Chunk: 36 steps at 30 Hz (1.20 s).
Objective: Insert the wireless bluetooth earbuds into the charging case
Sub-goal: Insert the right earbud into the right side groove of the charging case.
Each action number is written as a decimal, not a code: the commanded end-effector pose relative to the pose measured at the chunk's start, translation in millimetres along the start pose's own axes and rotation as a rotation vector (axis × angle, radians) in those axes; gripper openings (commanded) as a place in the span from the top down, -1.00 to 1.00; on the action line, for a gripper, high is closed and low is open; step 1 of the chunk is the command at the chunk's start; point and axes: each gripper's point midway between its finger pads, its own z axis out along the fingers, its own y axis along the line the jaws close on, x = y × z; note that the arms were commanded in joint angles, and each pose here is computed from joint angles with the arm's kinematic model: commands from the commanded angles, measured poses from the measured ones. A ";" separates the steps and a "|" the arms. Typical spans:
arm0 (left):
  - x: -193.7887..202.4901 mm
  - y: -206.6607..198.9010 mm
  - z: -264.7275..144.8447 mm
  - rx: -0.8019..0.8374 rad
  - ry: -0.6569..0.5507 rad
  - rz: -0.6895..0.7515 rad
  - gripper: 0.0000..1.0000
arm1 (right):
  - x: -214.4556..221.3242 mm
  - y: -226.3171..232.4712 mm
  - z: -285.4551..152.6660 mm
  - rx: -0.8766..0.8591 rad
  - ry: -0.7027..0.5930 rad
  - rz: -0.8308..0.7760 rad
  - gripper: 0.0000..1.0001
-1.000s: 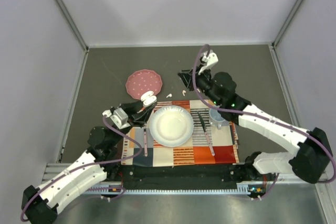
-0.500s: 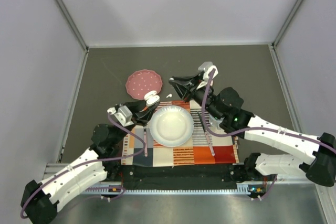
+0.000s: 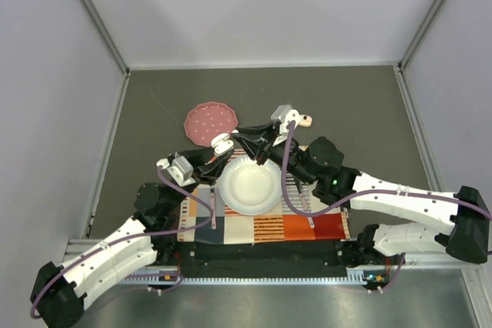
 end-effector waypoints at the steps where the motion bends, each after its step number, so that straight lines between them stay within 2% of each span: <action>1: -18.4 -0.2 3.9 0.007 -0.071 0.003 1.00 | -24.1 16.0 3.9 -0.058 -0.077 0.014 1.00; 18: -19.9 -2.3 1.6 0.016 -0.073 0.002 1.00 | -1.0 37.0 13.4 -0.154 -0.034 0.039 1.00; 36: -20.8 0.9 -1.6 -0.006 -0.086 0.003 1.00 | 13.6 21.2 16.7 -0.074 -0.007 -0.011 1.00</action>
